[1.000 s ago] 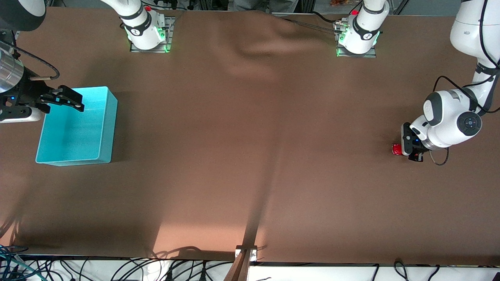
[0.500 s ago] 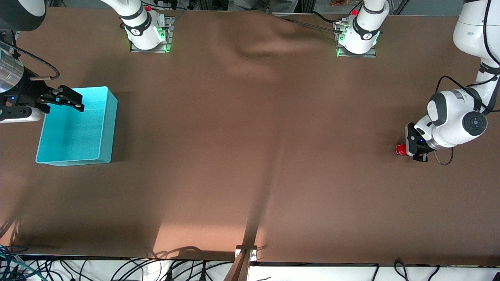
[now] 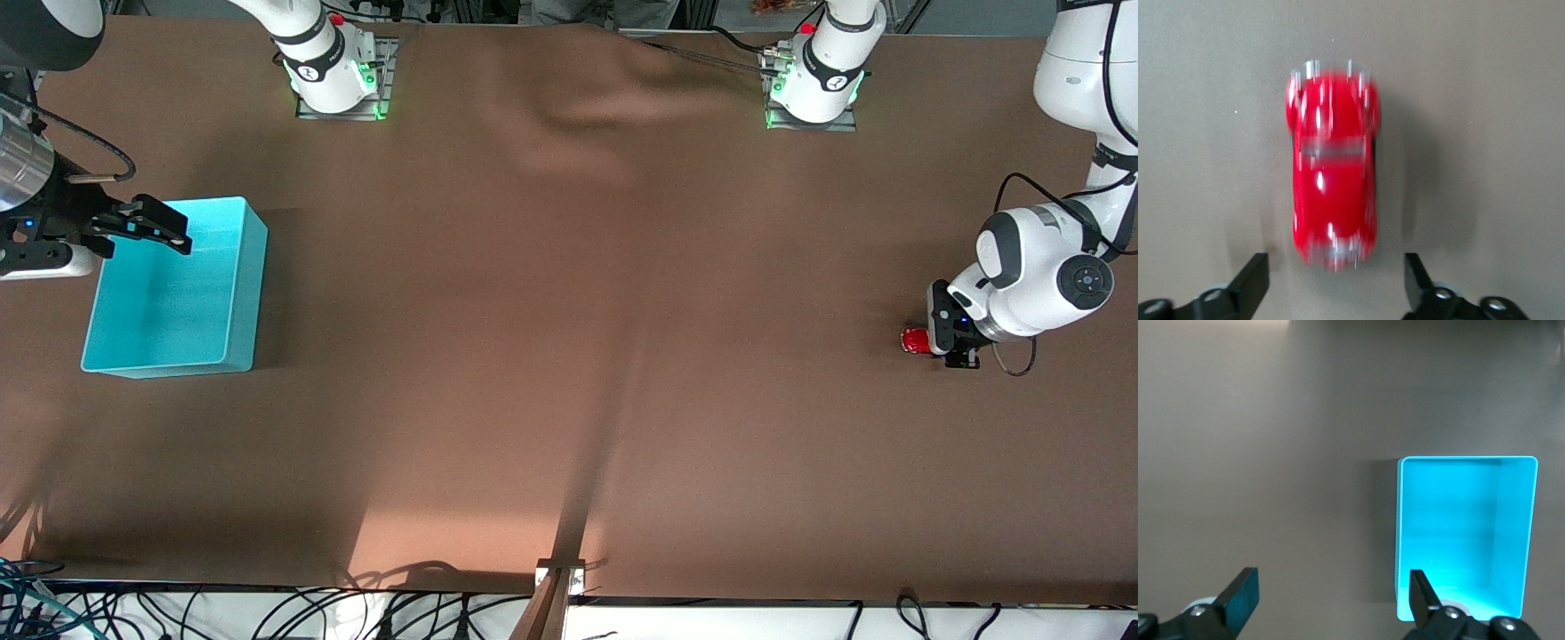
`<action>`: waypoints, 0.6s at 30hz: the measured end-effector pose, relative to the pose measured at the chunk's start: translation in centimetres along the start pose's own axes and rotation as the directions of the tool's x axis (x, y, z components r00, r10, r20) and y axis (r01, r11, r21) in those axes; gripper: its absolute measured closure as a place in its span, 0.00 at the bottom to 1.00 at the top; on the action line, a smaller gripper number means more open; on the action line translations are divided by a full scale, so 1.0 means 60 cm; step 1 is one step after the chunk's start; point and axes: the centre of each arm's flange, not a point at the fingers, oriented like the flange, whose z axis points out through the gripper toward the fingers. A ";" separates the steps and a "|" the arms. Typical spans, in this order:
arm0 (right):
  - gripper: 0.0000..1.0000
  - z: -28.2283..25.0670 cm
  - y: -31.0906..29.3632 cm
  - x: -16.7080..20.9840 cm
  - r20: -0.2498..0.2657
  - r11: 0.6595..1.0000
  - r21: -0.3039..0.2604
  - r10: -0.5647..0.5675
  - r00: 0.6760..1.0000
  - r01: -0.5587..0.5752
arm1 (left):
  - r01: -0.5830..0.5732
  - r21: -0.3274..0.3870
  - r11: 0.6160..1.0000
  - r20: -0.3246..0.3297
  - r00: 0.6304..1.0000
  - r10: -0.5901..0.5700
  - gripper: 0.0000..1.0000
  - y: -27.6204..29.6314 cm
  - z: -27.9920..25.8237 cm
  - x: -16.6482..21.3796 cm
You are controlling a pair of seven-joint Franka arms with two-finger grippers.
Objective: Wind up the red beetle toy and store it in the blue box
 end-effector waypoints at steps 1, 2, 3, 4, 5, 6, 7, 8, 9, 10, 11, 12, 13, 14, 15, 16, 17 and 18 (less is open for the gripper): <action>0.00 0.000 0.000 0.000 0.000 1.000 0.000 0.000 1.000 0.000 | 0.001 0.000 1.000 0.000 1.000 -0.001 0.07 0.000 0.000 -0.001; 0.00 0.000 0.000 0.000 0.000 1.000 0.000 0.000 1.000 0.000 | 0.001 0.002 1.000 0.001 1.000 -0.001 0.00 -0.001 -0.001 -0.002; 0.00 0.000 0.000 0.000 0.000 1.000 0.000 0.000 1.000 0.000 | 0.001 0.002 1.000 0.001 1.000 -0.001 0.00 -0.002 -0.001 -0.002; 0.00 0.000 0.000 0.000 0.000 1.000 0.000 0.000 1.000 0.000 | 0.001 0.002 1.000 0.001 1.000 -0.001 0.00 -0.002 -0.001 -0.002; 0.00 0.000 0.000 0.000 0.000 1.000 0.000 0.000 1.000 0.000 | 0.001 0.003 1.000 0.001 1.000 -0.001 0.00 -0.002 -0.001 -0.002; 0.00 0.000 0.000 0.000 0.000 1.000 0.000 0.000 1.000 0.000 | 0.001 0.003 1.000 0.001 1.000 -0.001 0.00 -0.002 -0.001 -0.002; 0.00 0.000 0.000 0.000 0.000 1.000 0.000 0.000 1.000 0.000 | 0.001 0.003 1.000 0.001 1.000 -0.001 0.00 -0.002 -0.001 -0.002; 0.00 0.000 0.000 0.000 0.000 1.000 0.000 0.000 1.000 0.000 | 0.001 0.003 1.000 0.001 1.000 -0.001 0.00 -0.002 -0.001 -0.002; 0.00 0.000 0.000 0.000 0.000 1.000 0.000 0.000 1.000 0.000 | 0.001 0.003 1.000 0.001 1.000 -0.001 0.00 -0.002 -0.001 -0.002; 0.00 0.000 0.000 0.000 0.000 1.000 0.000 0.000 1.000 0.000 | 0.001 0.003 1.000 0.001 1.000 -0.001 0.00 -0.002 -0.001 -0.002; 0.00 0.000 0.000 0.000 0.000 1.000 0.000 0.000 1.000 0.000 | 0.001 0.003 1.000 0.001 1.000 -0.001 0.00 -0.002 -0.001 -0.002; 0.00 0.000 0.000 0.000 0.000 1.000 0.000 0.000 1.000 0.000 | 0.001 0.003 1.000 0.001 1.000 -0.001 0.00 -0.002 -0.001 -0.002; 0.00 0.000 0.000 0.000 0.000 1.000 0.000 0.000 1.000 0.000 | 0.001 0.003 1.000 0.001 1.000 -0.001 0.00 -0.002 -0.001 -0.002; 0.00 0.000 0.000 0.000 0.000 1.000 0.000 0.000 1.000 0.000 | 0.002 0.003 1.000 0.001 1.000 -0.002 0.00 -0.002 -0.001 -0.002; 0.00 0.000 0.000 0.000 0.000 1.000 0.000 0.000 1.000 0.000 | 0.002 0.003 1.000 0.001 1.000 -0.002 0.00 -0.002 -0.001 -0.002; 0.00 0.000 0.000 0.000 0.000 1.000 0.000 0.000 1.000 0.000 | 0.002 0.003 1.000 0.001 1.000 -0.002 0.00 -0.002 -0.001 -0.003; 0.00 0.000 0.000 0.000 0.000 1.000 0.000 0.000 1.000 0.000 | 0.003 0.004 1.000 0.001 1.000 -0.003 0.00 -0.002 -0.002 -0.003; 0.00 0.000 0.000 0.000 0.000 1.000 0.000 0.000 1.000 0.000 | 0.004 0.006 1.000 0.002 1.000 -0.004 0.00 -0.003 -0.003 -0.004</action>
